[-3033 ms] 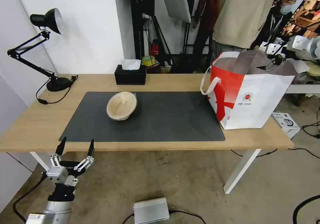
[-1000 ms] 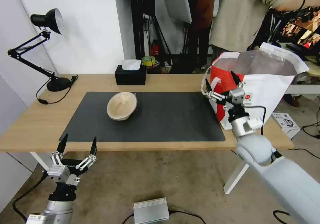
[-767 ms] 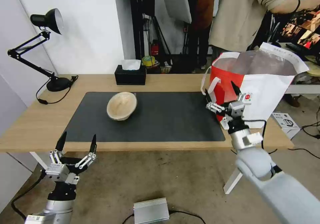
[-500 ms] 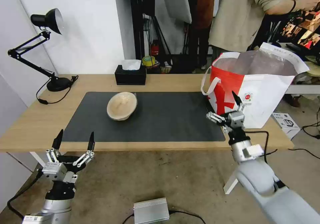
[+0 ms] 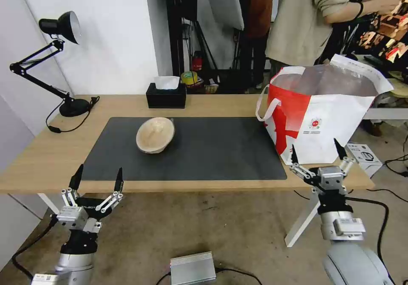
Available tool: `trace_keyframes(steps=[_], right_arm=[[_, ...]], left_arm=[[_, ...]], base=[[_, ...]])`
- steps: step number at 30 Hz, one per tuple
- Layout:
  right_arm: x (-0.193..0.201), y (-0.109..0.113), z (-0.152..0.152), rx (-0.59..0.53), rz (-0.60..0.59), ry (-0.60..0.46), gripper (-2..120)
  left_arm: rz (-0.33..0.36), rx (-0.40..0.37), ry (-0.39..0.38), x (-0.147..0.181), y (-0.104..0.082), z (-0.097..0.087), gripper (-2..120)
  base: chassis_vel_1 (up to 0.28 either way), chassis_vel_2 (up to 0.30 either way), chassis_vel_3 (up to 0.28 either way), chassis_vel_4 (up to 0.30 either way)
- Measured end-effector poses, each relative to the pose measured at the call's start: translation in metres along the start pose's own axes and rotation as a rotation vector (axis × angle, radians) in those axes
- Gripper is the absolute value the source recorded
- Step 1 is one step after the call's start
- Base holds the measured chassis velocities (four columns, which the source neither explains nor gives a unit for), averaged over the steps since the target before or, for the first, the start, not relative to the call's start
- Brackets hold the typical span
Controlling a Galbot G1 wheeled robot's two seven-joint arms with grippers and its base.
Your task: Pick up the trash from the table and place it into the takeout bag.
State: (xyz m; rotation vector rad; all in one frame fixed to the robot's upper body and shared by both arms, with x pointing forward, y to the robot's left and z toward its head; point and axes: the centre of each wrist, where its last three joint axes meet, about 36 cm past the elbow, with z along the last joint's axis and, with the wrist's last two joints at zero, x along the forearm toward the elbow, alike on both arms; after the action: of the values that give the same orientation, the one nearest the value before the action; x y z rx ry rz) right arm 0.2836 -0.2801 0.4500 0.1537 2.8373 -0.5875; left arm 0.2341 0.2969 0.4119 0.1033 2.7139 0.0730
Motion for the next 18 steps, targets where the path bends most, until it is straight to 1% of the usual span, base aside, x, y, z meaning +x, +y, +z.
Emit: trace_keyframes(steps=[2, 8, 12, 18], right_arm=[[0.006, 0.002, 0.000, -0.003, 0.001, 0.015, 100], [0.019, 0.008, 0.000, 0.012, -0.026, 0.014, 100], [0.033, 0.013, -0.003, 0.015, -0.076, 0.031, 100], [0.040, 0.015, -0.003, -0.003, -0.139, 0.052, 100]], left_arm=[[0.004, 0.001, 0.002, -0.001, 0.000, -0.002, 100], [0.010, -0.002, 0.003, -0.002, -0.001, -0.004, 100], [0.016, -0.008, 0.003, -0.003, -0.001, -0.006, 100], [0.021, -0.011, 0.000, -0.004, -0.002, -0.008, 100]], base=[[0.000, 0.000, 0.000, 0.000], [0.000, 0.000, 0.000, 0.000], [0.000, 0.000, 0.000, 0.000], [0.000, 0.000, 0.000, 0.000]])
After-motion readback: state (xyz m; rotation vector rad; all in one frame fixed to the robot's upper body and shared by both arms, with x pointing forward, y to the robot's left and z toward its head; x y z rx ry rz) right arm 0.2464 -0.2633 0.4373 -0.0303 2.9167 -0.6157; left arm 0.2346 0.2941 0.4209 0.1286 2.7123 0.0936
